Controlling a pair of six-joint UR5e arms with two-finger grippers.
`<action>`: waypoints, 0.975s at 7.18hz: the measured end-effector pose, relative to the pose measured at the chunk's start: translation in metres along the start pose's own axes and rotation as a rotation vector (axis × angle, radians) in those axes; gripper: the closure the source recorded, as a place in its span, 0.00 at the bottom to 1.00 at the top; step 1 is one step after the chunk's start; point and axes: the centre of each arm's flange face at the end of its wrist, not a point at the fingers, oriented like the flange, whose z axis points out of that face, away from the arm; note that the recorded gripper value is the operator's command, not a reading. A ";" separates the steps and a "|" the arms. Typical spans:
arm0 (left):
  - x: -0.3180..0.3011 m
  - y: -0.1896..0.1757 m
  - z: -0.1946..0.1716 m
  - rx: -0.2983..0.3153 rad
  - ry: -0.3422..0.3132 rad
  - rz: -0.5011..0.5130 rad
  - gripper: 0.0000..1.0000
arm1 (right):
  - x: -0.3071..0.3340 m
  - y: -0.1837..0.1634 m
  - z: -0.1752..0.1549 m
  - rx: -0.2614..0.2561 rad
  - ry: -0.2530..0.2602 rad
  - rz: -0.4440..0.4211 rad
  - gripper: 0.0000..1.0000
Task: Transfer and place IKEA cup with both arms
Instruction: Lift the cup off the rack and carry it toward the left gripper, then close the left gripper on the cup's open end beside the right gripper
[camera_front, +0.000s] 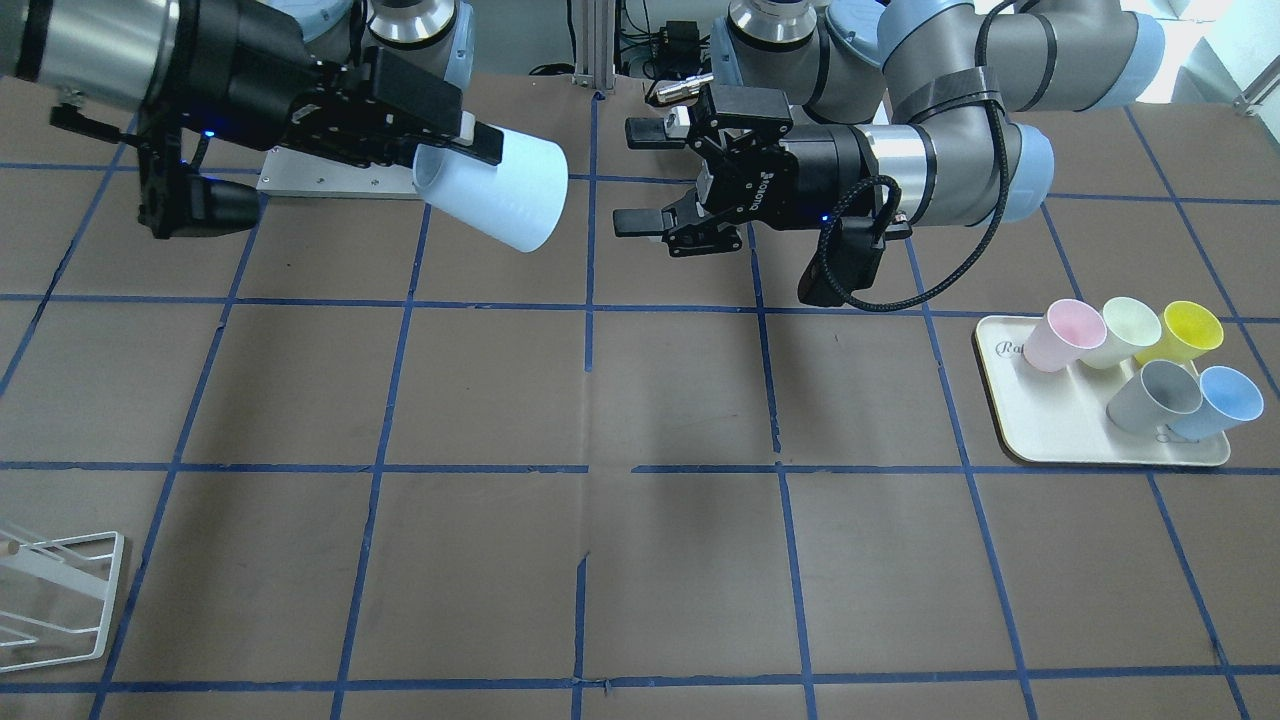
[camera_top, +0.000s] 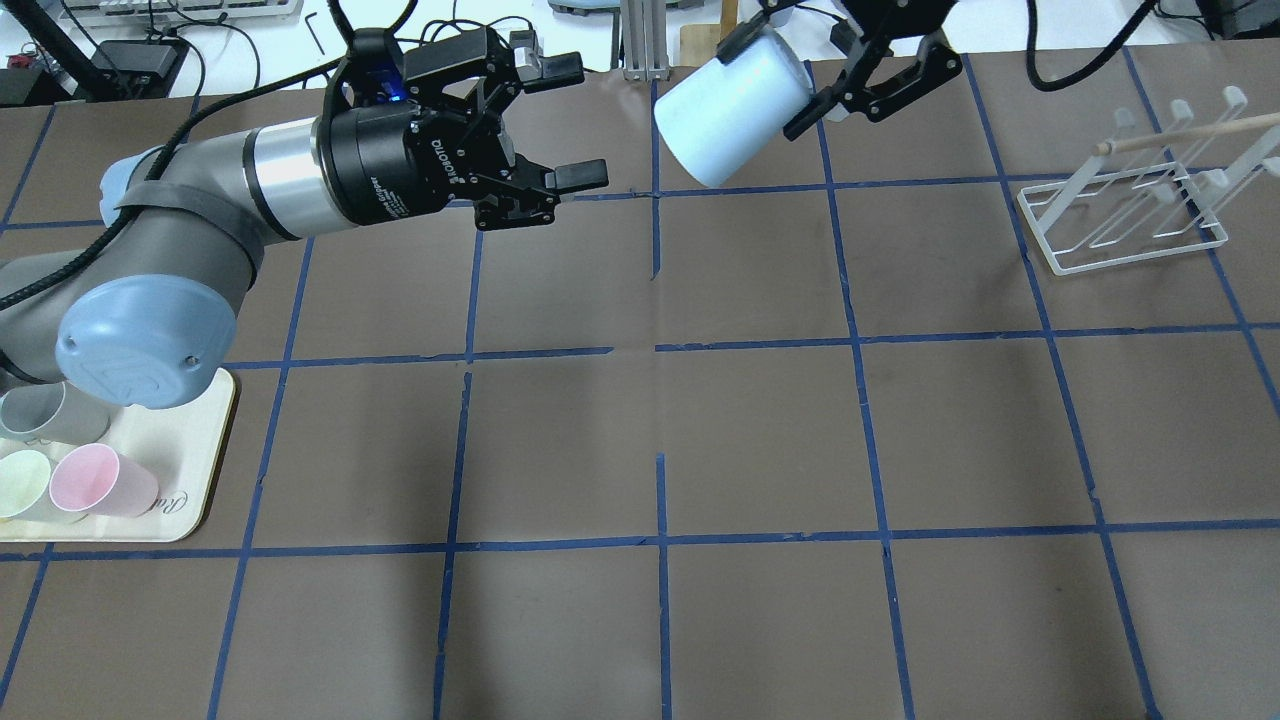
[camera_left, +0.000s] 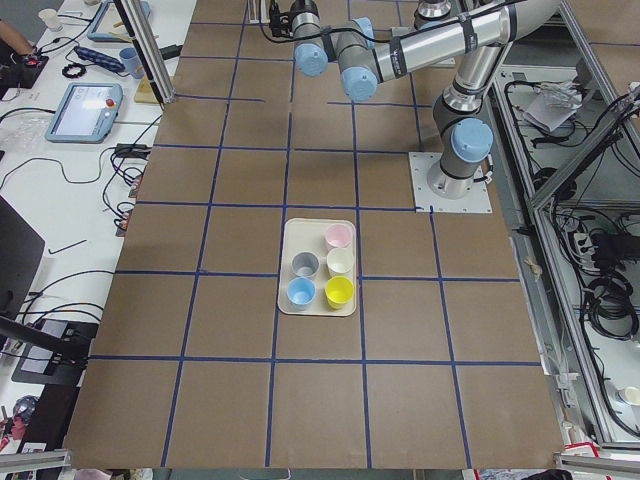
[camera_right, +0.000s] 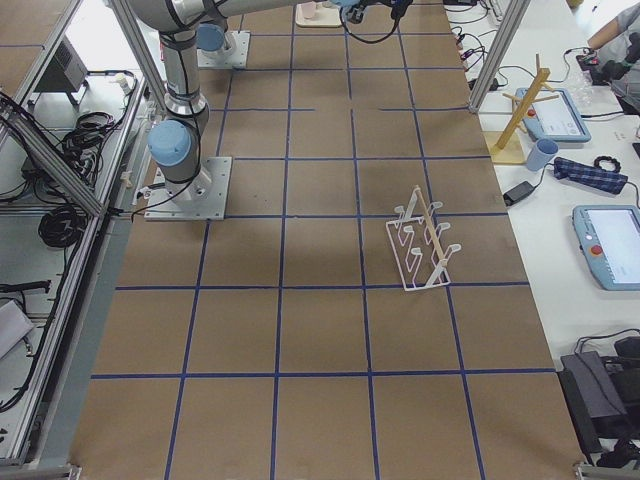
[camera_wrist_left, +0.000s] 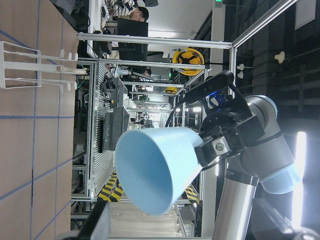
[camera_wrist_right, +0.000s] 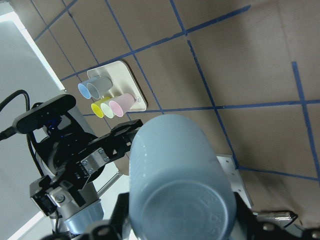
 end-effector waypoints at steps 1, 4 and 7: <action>-0.002 0.000 0.002 -0.004 0.004 -0.013 0.00 | -0.007 0.004 0.009 -0.024 -0.026 0.040 0.65; 0.006 0.001 0.006 0.000 0.091 -0.075 0.00 | -0.009 0.002 0.017 -0.046 -0.059 0.066 0.65; 0.015 0.007 0.016 -0.014 0.181 -0.114 0.00 | -0.012 0.004 0.013 -0.031 -0.068 0.058 0.65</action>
